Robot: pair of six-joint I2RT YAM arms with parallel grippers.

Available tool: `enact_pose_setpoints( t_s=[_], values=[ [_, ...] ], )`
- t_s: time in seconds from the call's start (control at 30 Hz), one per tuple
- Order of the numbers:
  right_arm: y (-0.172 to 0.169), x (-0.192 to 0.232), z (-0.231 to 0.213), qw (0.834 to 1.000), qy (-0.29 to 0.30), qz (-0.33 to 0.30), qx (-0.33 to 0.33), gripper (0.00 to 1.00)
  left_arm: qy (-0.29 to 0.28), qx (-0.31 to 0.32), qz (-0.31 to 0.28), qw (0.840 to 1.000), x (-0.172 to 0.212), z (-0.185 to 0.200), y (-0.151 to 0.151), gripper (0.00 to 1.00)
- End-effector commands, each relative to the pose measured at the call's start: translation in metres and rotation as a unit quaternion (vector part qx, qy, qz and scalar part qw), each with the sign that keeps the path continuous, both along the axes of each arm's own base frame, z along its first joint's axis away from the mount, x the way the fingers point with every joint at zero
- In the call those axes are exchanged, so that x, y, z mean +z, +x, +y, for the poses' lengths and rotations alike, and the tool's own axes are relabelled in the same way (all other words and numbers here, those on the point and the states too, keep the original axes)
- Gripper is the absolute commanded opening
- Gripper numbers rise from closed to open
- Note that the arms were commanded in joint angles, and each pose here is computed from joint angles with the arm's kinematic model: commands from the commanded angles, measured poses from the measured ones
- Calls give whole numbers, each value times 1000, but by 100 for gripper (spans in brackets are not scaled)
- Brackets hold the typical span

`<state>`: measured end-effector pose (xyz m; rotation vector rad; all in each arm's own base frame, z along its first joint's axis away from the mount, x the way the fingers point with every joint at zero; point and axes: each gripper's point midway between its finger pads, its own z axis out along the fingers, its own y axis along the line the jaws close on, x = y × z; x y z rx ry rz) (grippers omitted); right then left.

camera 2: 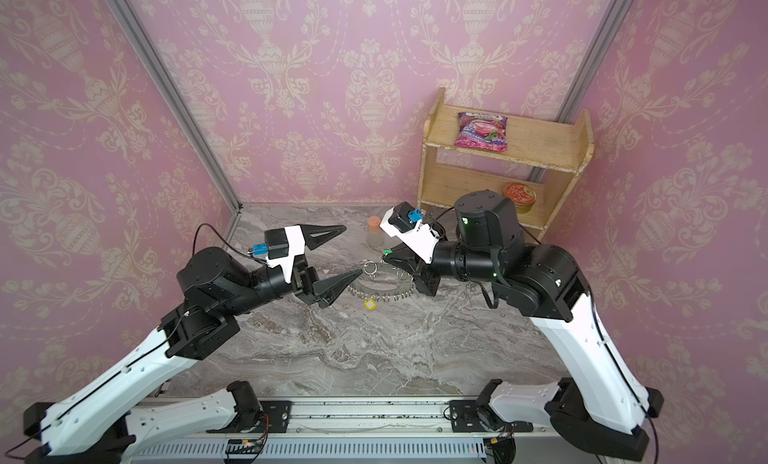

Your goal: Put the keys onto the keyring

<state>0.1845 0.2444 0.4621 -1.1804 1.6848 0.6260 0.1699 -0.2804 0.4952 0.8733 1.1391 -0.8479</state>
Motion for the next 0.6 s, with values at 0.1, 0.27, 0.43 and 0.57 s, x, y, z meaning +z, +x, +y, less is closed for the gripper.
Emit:
enact_pose_setpoints(
  t_s=[0.1, 0.27, 0.43, 0.57],
  values=[
    [9, -15, 3, 1000, -15, 12, -13, 0, 19, 79, 27, 996, -25, 19, 17, 97],
    [16, -46, 16, 998, -12, 56, -12, 0, 29, 165, 64, 984, -55, 43, 37, 99],
    [25, -80, 36, 994, 3, 108, -10, 0, 53, 252, 100, 961, -89, 71, 54, 99],
    [31, -113, 59, 988, 17, 155, -1, 0, 69, 294, 118, 946, -111, 88, 59, 99]
  ],
)
